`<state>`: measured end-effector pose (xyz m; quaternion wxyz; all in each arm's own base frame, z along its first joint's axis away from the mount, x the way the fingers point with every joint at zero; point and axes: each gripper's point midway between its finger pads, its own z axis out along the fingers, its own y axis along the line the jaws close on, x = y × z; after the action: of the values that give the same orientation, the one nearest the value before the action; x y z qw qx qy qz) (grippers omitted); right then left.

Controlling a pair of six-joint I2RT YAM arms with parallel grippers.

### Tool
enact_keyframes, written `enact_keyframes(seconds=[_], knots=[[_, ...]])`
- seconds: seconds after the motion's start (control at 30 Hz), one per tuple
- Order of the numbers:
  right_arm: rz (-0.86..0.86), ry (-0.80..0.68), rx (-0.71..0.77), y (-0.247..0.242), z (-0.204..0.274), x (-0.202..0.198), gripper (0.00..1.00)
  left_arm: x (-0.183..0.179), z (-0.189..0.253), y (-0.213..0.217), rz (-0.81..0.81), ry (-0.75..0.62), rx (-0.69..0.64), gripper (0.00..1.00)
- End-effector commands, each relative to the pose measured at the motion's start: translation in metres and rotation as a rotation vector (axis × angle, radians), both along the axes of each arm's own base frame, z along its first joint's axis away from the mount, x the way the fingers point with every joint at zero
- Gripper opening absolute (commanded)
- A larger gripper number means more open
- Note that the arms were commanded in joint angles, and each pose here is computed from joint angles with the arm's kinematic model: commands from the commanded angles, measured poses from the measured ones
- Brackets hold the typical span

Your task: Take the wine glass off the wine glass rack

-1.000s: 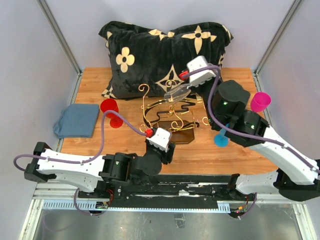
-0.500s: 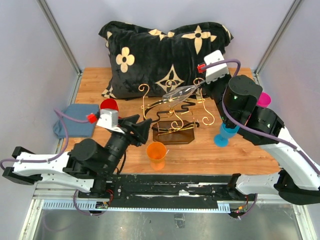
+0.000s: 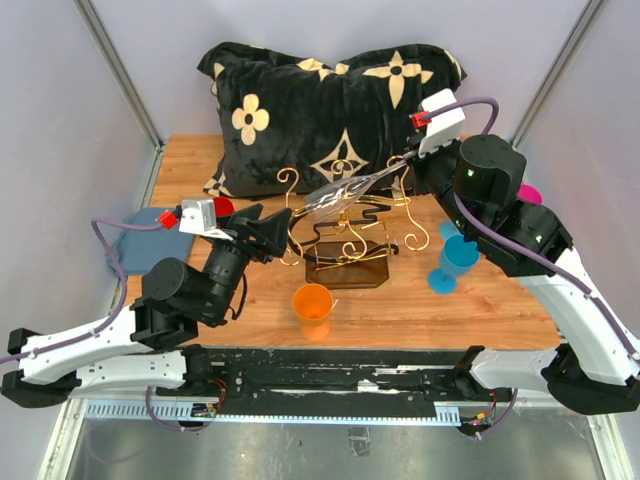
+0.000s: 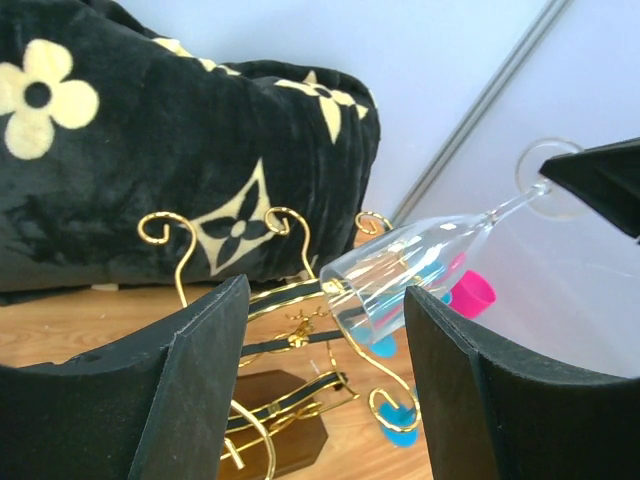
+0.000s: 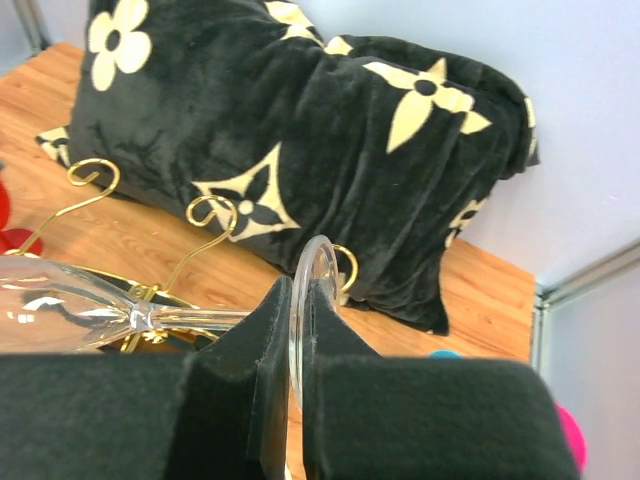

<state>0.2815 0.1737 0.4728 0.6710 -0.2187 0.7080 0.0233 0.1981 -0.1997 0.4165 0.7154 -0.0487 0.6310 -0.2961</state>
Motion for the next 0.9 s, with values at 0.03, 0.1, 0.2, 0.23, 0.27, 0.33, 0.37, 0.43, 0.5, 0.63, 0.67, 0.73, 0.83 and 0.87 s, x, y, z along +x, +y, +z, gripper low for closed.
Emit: enact_keyframes(seconds=[0.03, 0.1, 0.2, 0.23, 0.27, 0.33, 0.37, 0.43, 0.5, 0.63, 0.67, 0.73, 0.83, 0.87], knots=[[0.082, 0.010, 0.137, 0.011, 0.015, -0.006, 0.01, -0.004, 0.010, -0.014, -0.112, -0.016, -0.081, 0.69], [0.089, 0.011, 0.146, 0.012, 0.016, -0.006, 0.01, -0.002, 0.010, -0.019, -0.127, -0.015, -0.083, 0.69], [0.094, 0.009, 0.158, 0.013, 0.018, -0.006, 0.01, 0.000, 0.007, -0.028, -0.159, -0.001, -0.086, 0.68], [0.092, 0.009, 0.156, 0.014, 0.018, -0.005, 0.01, 0.001, 0.005, -0.030, -0.166, 0.005, -0.088, 0.68], [0.090, 0.009, 0.155, 0.013, 0.017, -0.005, 0.01, 0.002, 0.004, -0.031, -0.168, 0.010, -0.090, 0.68], [0.089, 0.008, 0.155, 0.013, 0.018, -0.004, 0.01, 0.003, -0.001, -0.030, -0.163, 0.026, -0.086, 0.68], [0.087, 0.005, 0.155, 0.013, 0.018, -0.004, 0.01, 0.003, -0.002, -0.031, -0.167, 0.033, -0.090, 0.68], [0.089, 0.001, 0.160, 0.013, 0.019, -0.004, 0.01, 0.003, -0.005, -0.031, -0.175, 0.045, -0.098, 0.68], [0.091, -0.002, 0.165, 0.014, 0.019, -0.004, 0.01, 0.003, -0.008, -0.032, -0.179, 0.058, -0.099, 0.67], [0.099, -0.004, 0.172, 0.014, 0.020, -0.005, 0.01, 0.008, -0.016, -0.033, -0.159, 0.083, -0.085, 0.67], [0.100, -0.006, 0.175, 0.014, 0.021, -0.006, 0.01, 0.008, -0.017, -0.033, -0.157, 0.085, -0.088, 0.67], [0.105, -0.011, 0.185, 0.013, 0.022, -0.008, 0.01, 0.010, -0.017, -0.035, -0.167, 0.083, -0.099, 0.68], [0.110, -0.013, 0.191, 0.012, 0.023, -0.010, 0.01, 0.012, -0.015, -0.039, -0.193, 0.074, -0.129, 0.68], [0.111, -0.012, 0.193, 0.012, 0.023, -0.010, 0.00, 0.012, -0.013, -0.040, -0.209, 0.064, -0.145, 0.68]])
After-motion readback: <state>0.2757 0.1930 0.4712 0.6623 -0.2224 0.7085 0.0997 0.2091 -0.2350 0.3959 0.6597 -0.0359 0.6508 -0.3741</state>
